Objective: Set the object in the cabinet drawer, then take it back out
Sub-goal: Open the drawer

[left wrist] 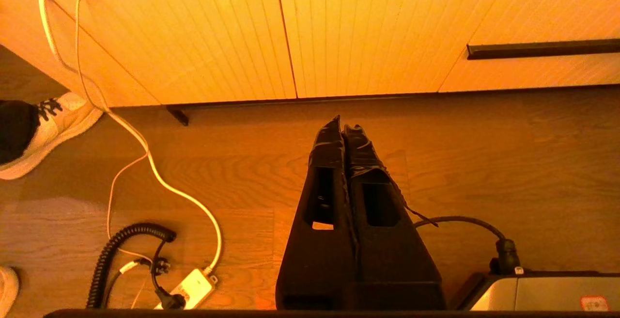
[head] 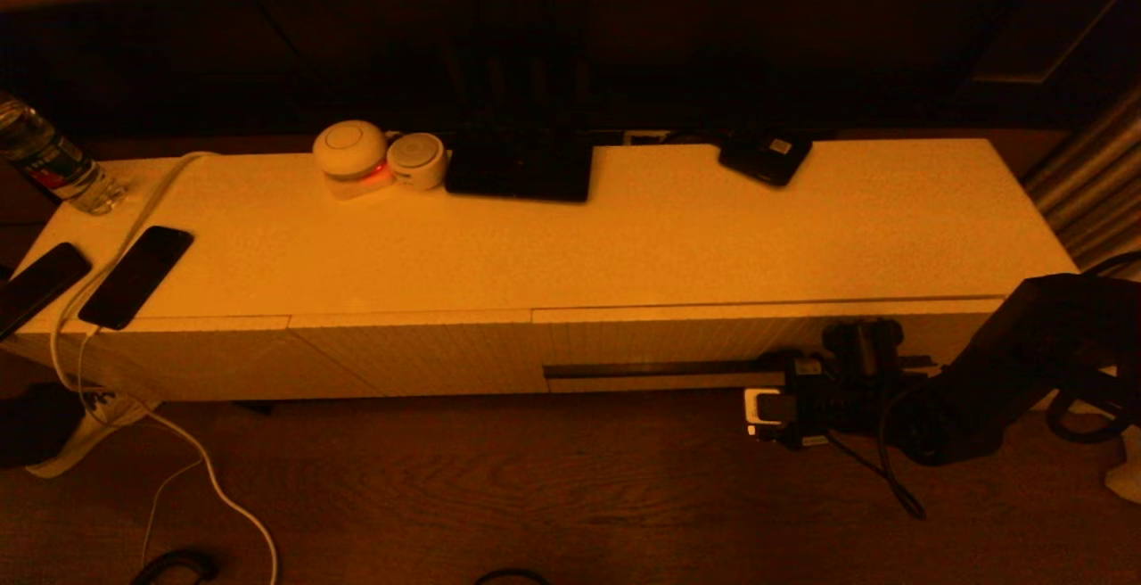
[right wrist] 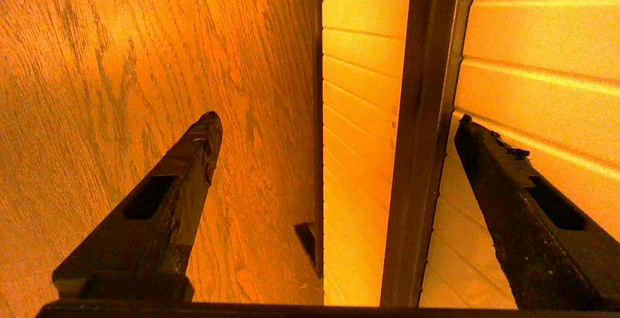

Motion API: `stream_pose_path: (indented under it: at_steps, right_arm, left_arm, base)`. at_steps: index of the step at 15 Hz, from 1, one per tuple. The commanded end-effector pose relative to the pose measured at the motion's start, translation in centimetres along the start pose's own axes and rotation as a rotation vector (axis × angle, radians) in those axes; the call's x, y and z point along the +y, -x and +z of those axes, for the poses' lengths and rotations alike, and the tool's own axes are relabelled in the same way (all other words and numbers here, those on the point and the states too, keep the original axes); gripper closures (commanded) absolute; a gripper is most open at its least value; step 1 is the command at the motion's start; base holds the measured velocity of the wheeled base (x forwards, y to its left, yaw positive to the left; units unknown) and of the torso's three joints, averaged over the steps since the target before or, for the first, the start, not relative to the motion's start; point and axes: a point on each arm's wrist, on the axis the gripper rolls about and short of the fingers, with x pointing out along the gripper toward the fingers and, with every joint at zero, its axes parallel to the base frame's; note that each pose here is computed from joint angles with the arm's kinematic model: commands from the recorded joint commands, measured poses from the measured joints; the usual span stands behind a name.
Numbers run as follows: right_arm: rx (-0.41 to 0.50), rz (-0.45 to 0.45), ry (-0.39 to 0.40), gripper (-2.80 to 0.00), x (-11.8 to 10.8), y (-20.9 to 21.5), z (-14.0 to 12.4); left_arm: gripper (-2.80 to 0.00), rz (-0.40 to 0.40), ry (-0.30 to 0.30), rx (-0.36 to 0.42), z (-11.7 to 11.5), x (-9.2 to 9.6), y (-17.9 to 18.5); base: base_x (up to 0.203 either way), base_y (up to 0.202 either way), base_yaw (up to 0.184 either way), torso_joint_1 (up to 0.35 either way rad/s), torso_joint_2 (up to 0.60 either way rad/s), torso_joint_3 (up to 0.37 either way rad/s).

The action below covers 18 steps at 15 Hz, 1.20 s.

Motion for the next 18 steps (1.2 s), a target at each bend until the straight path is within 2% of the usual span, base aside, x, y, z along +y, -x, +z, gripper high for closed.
stream_pose_path:
  at_steps: [1, 12, 16, 18]
  right_arm:
    - [0.003, -0.011, 0.007, -2.8, -0.1, -0.2, -0.2]
    - [0.02, 0.087, -0.01, -2.8, 1.9, 0.8, -0.2]
    - [0.024, 0.162, -0.018, -2.8, 3.7, 2.0, -0.1]
    - [0.032, 0.241, -0.03, -2.8, 5.6, 2.7, -0.1]
  left_arm:
    - [0.0, 0.001, 0.0, 0.0, 0.0, 0.0, 0.0]
    - [0.0, 0.001, 0.0, 0.0, 0.0, 0.0, 0.0]
    - [0.0, 0.001, 0.0, 0.0, 0.0, 0.0, 0.0]
    - [0.0, 0.001, 0.0, 0.0, 0.0, 0.0, 0.0]
  base:
    - [0.0, 0.0, 0.0, 0.0, 0.0, 0.0]
    - [0.0, 0.0, 0.0, 0.0, 0.0, 0.0]
    - [0.0, 0.0, 0.0, 0.0, 0.0, 0.0]
    - [0.0, 0.0, 0.0, 0.0, 0.0, 0.0]
